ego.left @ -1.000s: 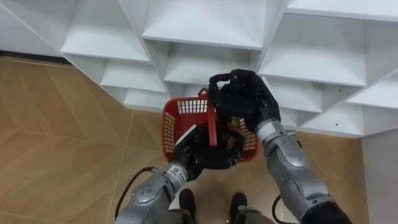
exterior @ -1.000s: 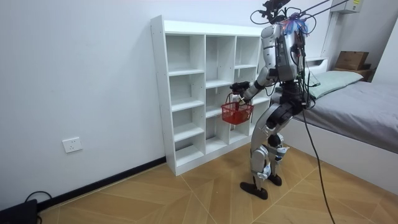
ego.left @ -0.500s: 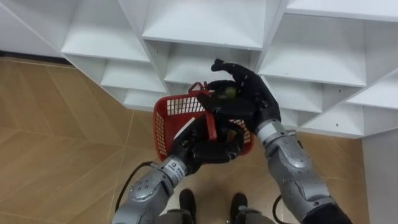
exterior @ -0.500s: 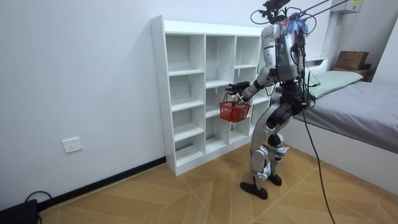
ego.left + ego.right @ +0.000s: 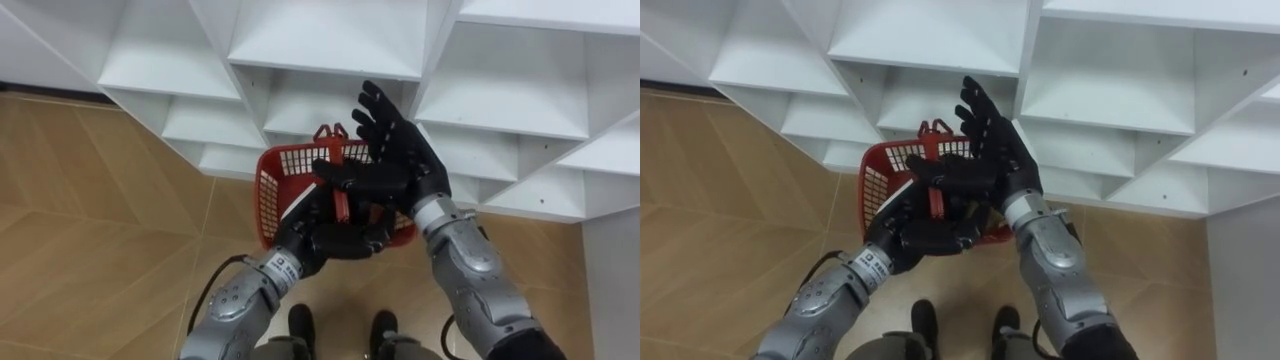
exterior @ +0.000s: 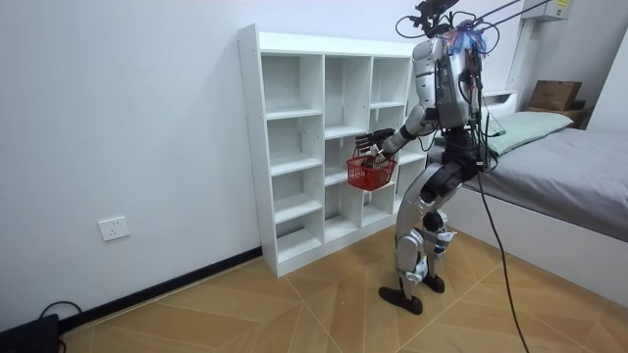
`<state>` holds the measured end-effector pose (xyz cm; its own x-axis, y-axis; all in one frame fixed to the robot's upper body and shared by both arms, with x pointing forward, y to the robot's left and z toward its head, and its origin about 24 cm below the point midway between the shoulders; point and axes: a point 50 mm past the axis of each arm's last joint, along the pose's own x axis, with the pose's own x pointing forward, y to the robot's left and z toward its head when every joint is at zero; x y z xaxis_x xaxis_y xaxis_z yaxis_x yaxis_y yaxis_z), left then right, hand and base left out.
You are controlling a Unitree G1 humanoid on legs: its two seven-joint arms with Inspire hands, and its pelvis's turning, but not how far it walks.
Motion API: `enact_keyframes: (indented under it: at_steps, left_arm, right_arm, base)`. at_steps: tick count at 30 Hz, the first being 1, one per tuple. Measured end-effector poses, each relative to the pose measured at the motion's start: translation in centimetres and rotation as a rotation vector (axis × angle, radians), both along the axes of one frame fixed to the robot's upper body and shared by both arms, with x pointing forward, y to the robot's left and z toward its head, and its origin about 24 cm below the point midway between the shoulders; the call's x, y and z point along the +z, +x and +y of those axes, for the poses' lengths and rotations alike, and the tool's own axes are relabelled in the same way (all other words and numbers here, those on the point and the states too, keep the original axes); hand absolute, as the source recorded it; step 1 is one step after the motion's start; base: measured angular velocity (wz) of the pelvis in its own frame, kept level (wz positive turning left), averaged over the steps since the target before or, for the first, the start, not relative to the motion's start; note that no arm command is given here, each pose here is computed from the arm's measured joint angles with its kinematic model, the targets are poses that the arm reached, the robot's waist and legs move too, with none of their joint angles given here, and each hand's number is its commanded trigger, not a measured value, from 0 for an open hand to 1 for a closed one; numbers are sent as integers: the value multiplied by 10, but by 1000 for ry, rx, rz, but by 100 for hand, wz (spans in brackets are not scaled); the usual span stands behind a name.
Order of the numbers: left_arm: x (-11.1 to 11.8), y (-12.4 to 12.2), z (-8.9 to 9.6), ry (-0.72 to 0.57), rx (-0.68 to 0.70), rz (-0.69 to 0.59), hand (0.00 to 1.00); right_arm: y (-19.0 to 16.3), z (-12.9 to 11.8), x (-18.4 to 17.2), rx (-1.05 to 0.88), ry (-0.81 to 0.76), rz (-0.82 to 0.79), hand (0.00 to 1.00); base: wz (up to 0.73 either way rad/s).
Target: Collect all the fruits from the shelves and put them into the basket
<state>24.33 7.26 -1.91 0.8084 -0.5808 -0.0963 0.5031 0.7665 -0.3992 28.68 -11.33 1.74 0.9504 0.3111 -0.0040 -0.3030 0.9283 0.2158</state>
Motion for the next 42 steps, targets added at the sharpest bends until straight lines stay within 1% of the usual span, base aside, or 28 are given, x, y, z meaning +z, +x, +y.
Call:
enact_keyframes:
  at_steps: [13,21,25,30,32,34,36,38,41,42]
  left_arm:
    - [6,2,0,-10,1,-26,100]
    - [7,3,2,-1,4,-34,100]
    - [3,0,4,14,7,-21,100]
    - [-5,-4,16,77,5,-1,100]
    - [-18,-14,26,134,9,41,100]
    - [-25,-21,33,181,12,63,100]
    - [-30,-24,40,217,27,77,100]
    - [-41,-29,52,260,58,122,100]
    - [-55,-42,63,305,63,184,100]
    - [-56,-44,64,311,63,189,100]
  right_arm:
    - [0,-2,0,-9,-4,-4,0]
    - [0,-5,0,-23,-24,-12,0]
    - [0,-7,-7,-34,-40,12,0]
    - [-6,-14,-17,-69,-72,53,0]
    - [-17,-24,-33,-95,-119,111,0]
    - [-27,-35,-46,-125,-174,159,0]
    - [-34,-44,-55,-152,-227,196,0]
    - [-43,-52,-65,-190,-283,232,0]
    - [-51,-55,-72,-211,-360,248,0]
    - [-52,-56,-73,-218,-375,245,0]
  base:
    - [0]
    - [2]
    - [-1]
    - [0]
    - [2]
    - [4]
    - [0]
    - [0]
    - [0]
    - [0]
